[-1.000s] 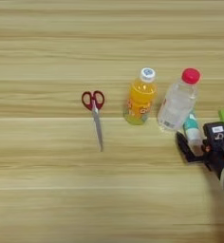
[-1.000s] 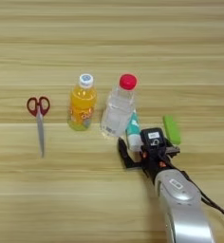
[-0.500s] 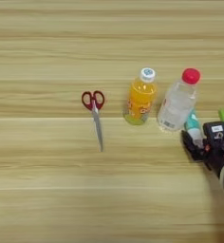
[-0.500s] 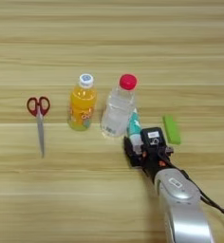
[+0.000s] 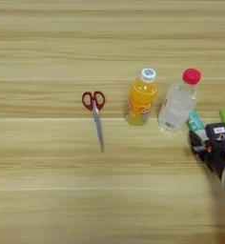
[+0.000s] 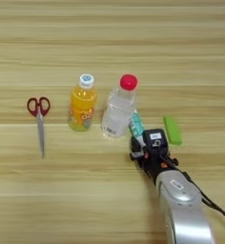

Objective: Move the objects on the table

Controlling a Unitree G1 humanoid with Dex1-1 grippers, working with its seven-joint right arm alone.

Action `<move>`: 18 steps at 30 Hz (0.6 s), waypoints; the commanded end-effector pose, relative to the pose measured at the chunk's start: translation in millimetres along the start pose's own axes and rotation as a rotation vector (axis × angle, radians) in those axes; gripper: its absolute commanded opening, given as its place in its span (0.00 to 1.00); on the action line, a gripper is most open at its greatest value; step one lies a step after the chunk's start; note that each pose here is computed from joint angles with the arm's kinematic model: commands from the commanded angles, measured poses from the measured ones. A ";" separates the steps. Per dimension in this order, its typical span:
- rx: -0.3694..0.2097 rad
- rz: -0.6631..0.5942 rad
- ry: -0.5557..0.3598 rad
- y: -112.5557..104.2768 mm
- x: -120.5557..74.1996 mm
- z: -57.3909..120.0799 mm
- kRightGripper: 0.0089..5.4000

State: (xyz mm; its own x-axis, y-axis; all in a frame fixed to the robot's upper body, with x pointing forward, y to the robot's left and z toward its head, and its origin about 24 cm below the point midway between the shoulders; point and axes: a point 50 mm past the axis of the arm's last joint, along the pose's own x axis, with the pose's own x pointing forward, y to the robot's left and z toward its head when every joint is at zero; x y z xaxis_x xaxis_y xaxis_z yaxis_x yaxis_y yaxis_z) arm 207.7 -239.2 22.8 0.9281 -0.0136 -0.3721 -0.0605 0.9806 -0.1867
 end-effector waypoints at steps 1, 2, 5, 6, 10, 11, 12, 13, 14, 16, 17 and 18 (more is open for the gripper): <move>-0.027 -0.049 -0.013 -10.1 -0.8 4.6 0.31; -0.027 -0.050 -0.013 -10.3 -0.8 4.7 0.31; -0.027 -0.052 -0.014 -10.7 -0.8 5.0 0.31; -0.027 -0.052 -0.015 -10.7 -0.8 5.0 0.31; -0.015 -0.059 -0.035 -11.9 -1.1 8.3 0.31; -0.008 -0.062 -0.053 -12.3 -1.5 11.2 0.31; -0.004 -0.065 -0.066 -12.6 -1.8 13.4 0.31; 0.004 -0.070 -0.081 -12.9 -2.2 15.5 0.31; 0.009 -0.076 -0.096 -13.6 -2.6 17.9 0.31; 0.022 -0.083 -0.126 -14.6 -3.3 22.5 0.31; 0.028 -0.088 -0.146 -15.3 -4.3 26.1 0.31; 0.033 -0.093 -0.166 -16.0 -5.4 29.7 0.31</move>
State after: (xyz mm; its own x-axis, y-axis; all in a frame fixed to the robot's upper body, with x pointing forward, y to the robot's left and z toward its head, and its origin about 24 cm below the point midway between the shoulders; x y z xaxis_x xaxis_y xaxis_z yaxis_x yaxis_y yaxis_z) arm 204.6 -246.6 24.4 0.9341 -0.0641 -0.3511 0.0093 0.9878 -0.1557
